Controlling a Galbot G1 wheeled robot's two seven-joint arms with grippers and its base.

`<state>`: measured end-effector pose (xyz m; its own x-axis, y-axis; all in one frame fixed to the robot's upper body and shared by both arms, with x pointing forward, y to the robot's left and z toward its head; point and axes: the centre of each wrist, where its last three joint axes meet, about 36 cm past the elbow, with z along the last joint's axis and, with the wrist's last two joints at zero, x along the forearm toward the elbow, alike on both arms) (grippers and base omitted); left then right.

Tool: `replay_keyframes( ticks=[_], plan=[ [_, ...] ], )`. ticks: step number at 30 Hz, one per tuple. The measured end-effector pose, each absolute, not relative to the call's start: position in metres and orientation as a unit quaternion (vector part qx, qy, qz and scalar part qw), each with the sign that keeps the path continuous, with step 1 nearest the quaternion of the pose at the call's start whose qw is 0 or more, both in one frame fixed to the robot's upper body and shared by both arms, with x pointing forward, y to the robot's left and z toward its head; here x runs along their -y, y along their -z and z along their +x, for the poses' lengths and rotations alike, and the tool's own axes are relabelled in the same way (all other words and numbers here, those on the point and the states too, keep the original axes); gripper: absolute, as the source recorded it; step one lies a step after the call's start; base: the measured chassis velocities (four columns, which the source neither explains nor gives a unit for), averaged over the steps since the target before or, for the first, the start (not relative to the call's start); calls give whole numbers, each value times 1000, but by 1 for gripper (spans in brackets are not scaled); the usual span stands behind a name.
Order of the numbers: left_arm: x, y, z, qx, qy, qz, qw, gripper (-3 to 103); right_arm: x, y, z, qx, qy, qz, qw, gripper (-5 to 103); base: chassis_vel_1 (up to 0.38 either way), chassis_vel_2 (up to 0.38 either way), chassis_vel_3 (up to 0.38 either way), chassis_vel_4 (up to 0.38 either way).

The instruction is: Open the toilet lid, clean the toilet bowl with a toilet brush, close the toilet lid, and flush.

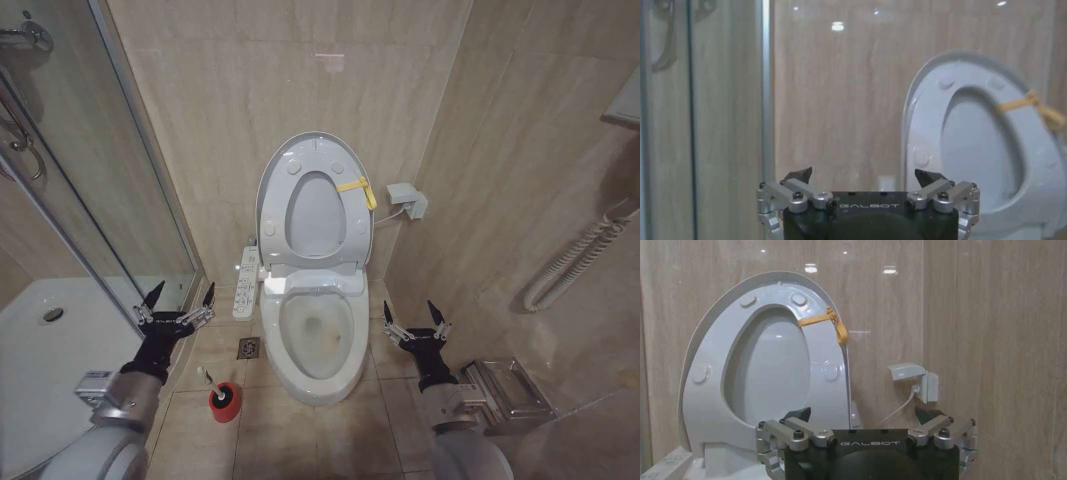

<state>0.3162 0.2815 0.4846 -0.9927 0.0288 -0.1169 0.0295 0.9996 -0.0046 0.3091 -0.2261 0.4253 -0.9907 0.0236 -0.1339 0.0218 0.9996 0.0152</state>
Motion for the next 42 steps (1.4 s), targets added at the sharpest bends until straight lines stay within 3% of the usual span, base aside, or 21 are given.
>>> replay_keyframes(
  ticks=[22,35,42],
  plan=[
    [-305,-327,356,-999,17,-33,-2,100,226,-425,309,-998,-7,11,67,100,0,0,0,0],
    [-304,-325,353,-999,15,-33,1,100,226,-425,309,-998,-7,11,67,100,0,0,0,0],
    [-292,-382,326,-999,-5,-19,41,100,226,-425,309,-998,-7,11,67,100,0,0,0,0]
  ],
)
